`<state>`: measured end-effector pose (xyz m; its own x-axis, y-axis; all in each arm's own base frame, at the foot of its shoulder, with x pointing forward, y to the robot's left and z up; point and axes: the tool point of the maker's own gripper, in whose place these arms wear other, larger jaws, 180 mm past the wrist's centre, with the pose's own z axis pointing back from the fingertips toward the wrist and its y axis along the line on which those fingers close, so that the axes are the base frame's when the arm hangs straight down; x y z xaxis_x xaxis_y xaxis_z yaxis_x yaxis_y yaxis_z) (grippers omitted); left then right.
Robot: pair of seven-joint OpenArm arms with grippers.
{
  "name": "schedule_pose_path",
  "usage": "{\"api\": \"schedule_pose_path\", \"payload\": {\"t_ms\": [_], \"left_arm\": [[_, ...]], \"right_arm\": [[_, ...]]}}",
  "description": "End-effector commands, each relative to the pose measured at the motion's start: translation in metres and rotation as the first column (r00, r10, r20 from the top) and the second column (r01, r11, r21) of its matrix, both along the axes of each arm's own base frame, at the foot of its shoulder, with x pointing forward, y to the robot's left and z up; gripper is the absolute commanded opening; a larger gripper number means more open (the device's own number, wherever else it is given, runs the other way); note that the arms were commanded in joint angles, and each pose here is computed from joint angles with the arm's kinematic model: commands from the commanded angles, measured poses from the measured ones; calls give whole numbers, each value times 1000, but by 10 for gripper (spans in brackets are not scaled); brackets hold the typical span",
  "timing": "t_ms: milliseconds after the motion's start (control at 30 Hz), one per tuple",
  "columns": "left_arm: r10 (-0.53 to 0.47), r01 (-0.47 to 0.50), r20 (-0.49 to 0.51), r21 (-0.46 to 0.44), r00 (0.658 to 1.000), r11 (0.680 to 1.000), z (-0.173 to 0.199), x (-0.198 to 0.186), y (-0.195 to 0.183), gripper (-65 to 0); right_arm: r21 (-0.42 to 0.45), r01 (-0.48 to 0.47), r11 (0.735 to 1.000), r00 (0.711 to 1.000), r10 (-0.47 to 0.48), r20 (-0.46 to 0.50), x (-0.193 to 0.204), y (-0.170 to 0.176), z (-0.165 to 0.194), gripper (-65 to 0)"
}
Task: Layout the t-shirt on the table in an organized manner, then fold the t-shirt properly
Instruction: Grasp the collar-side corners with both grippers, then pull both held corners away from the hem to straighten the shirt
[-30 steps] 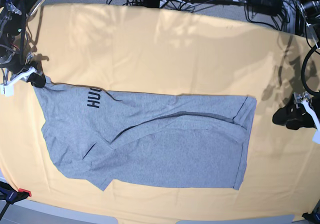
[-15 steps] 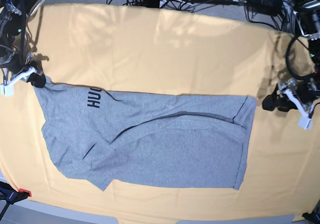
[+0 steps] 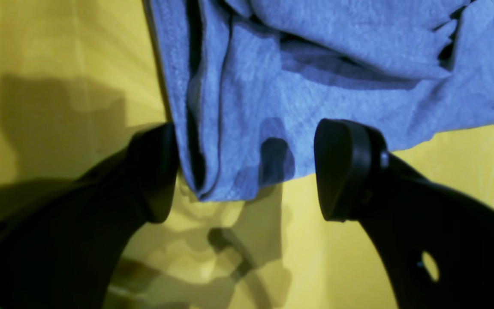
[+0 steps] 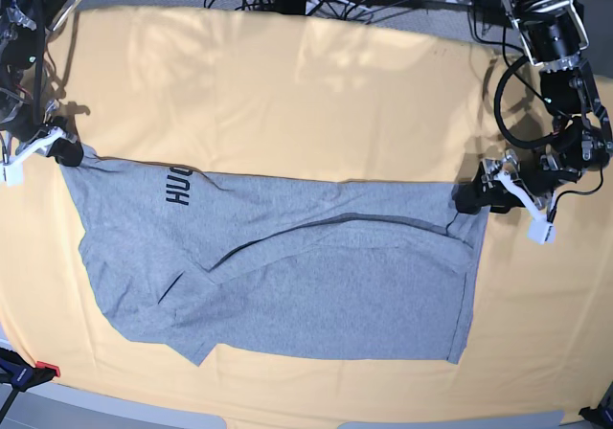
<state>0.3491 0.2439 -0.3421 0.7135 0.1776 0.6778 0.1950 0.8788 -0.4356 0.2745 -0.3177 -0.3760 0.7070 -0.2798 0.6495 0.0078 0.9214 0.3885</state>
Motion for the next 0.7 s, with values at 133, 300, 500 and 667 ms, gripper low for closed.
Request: {"api": "schedule_pose_path", "payload": {"t_ms": [133, 300, 500, 667], "left_arm": [[114, -113, -5, 84, 993, 990, 3, 10, 28, -156], [136, -136, -1, 100, 991, 986, 3, 11, 33, -156], [46, -47, 15, 52, 999, 998, 8, 8, 15, -156], [-19, 18, 24, 44, 1000, 999, 7, 7, 1, -156]], "right_arm": [[-38, 3, 999, 999, -1, 54, 9, -15, 20, -650], [-49, 3, 999, 998, 0, 55, 9, -19, 23, -650], [-32, 2, 999, 998, 1, 70, 11, -17, 26, -650], [-31, -1, 1000, 998, 3, 67, 10, -17, 26, -650]]}}
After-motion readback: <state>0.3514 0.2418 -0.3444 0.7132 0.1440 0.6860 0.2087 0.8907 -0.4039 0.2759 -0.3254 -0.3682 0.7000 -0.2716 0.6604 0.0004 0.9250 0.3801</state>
